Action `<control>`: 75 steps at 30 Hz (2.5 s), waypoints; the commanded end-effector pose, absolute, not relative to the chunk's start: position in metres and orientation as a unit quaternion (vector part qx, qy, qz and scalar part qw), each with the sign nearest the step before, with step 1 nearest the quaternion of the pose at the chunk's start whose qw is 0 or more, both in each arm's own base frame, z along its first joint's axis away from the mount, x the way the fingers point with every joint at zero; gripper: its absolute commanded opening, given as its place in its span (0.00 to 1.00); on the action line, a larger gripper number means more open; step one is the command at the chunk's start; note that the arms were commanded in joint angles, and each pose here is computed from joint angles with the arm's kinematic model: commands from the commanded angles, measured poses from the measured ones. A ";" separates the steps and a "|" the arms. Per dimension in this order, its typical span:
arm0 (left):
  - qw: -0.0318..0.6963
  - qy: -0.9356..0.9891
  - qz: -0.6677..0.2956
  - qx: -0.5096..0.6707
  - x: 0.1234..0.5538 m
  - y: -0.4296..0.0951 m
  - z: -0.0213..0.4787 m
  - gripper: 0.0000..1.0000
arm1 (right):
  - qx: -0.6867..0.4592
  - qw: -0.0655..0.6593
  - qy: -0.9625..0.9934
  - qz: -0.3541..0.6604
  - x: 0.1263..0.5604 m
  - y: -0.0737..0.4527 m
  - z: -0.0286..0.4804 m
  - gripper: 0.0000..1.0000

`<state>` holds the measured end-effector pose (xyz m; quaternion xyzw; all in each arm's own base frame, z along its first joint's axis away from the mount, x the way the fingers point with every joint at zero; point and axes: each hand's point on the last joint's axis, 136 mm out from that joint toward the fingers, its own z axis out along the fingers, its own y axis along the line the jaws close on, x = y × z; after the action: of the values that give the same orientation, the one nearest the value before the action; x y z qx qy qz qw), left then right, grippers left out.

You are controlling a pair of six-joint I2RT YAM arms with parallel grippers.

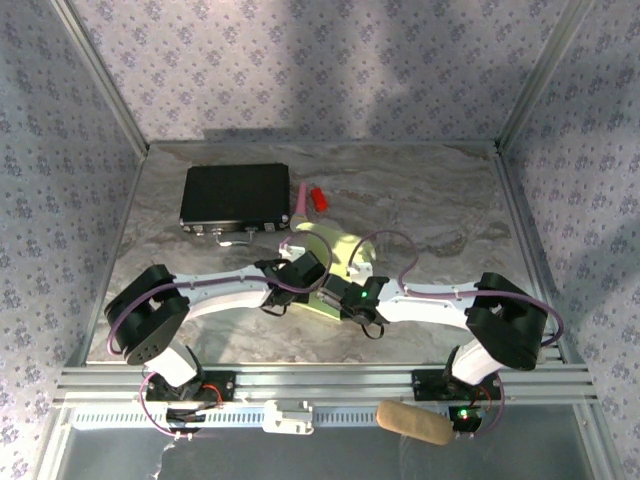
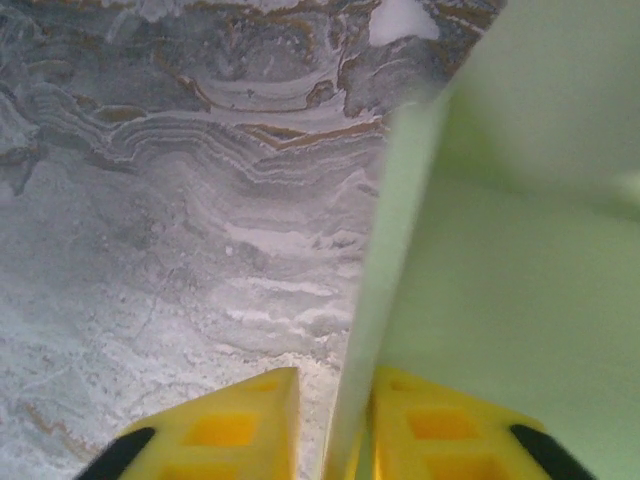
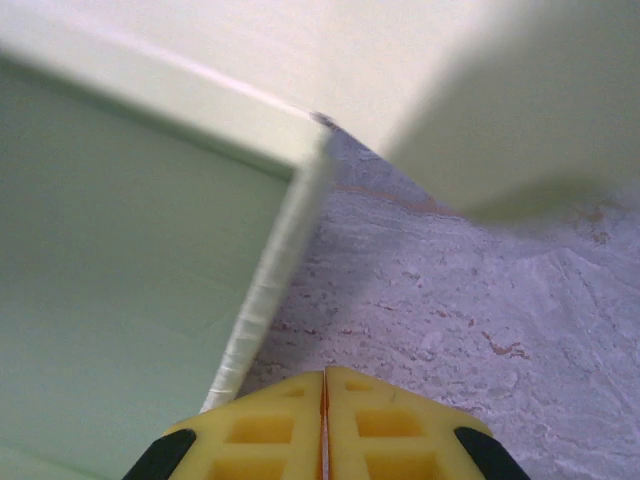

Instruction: Fold the paper box

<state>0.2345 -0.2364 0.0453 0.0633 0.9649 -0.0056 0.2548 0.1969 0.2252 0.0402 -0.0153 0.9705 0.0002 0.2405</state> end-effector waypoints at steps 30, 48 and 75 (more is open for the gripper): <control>0.296 0.950 -0.057 0.077 0.246 -0.212 0.114 0.48 | -0.024 0.259 0.966 -0.005 0.204 0.230 0.053 0.14; 0.280 0.910 -0.153 0.266 0.316 -0.225 0.199 0.51 | -0.063 0.310 0.947 0.058 0.203 0.197 0.143 0.47; 0.179 0.870 -0.250 0.386 0.332 -0.274 0.176 0.44 | -0.099 0.199 0.968 0.119 0.263 0.203 0.161 0.39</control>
<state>0.3411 -0.2670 0.1719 0.3764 0.8759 -0.2358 0.1884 0.2645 0.1986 0.1550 -0.0886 0.9677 0.1228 0.2016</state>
